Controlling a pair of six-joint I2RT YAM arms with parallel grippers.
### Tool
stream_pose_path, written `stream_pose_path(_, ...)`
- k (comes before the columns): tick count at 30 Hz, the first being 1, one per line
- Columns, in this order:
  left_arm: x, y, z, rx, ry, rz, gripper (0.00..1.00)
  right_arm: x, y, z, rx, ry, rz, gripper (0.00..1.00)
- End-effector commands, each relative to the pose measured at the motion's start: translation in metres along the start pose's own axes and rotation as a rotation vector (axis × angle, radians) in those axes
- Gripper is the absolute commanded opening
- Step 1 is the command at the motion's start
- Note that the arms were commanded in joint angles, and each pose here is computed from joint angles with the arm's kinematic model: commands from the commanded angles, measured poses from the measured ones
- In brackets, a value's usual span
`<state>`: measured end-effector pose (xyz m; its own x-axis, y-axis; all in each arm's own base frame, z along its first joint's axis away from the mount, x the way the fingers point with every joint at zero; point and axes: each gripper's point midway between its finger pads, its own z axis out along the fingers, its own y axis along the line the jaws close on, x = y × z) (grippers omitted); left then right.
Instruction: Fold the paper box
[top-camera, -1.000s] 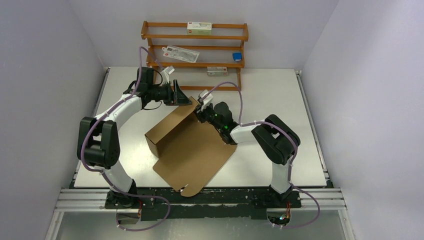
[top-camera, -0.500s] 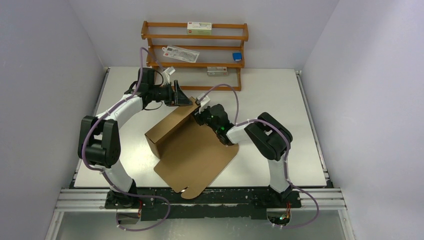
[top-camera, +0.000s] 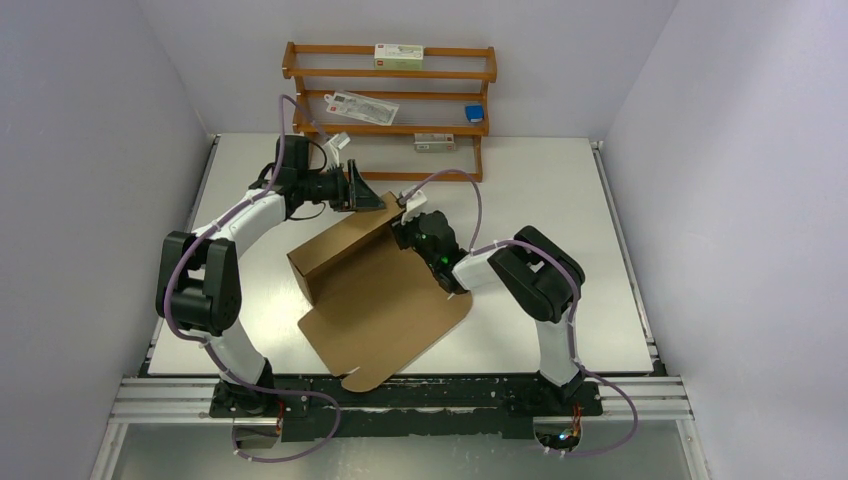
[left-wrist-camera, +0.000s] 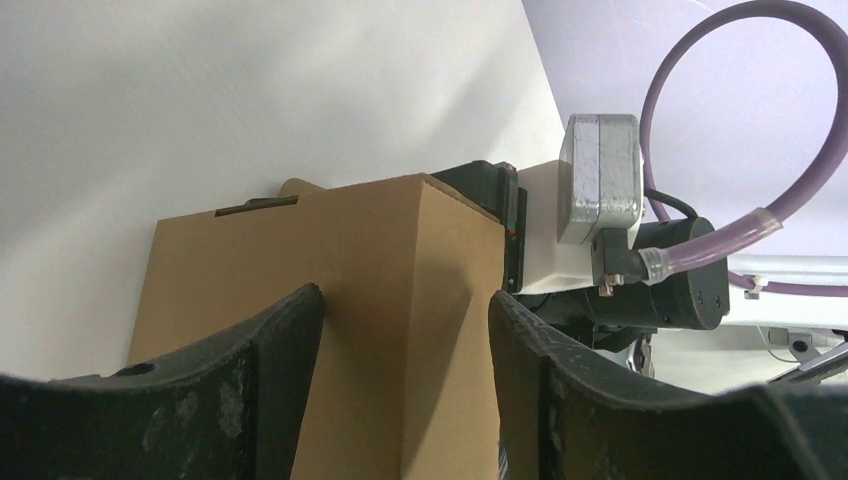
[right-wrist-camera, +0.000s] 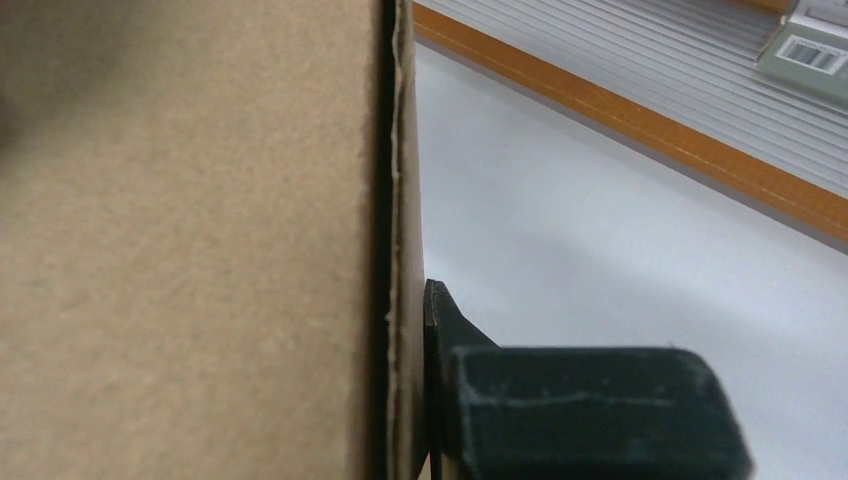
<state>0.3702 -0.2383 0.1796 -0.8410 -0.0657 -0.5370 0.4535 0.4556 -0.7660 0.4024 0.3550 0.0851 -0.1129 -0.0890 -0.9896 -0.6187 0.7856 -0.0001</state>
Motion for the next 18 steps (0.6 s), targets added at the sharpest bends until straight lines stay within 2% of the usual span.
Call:
stream_pose_path(1,0.02,-0.014,0.003,0.076,0.068,-0.052,0.65,-0.007,-0.024,-0.003,0.136,-0.012,0.062,0.15)
stream_pose_path(18,0.024,-0.028,0.005,0.133,0.078,-0.053,0.57,0.001,-0.052,-0.003,0.339,0.031,0.179,0.14)
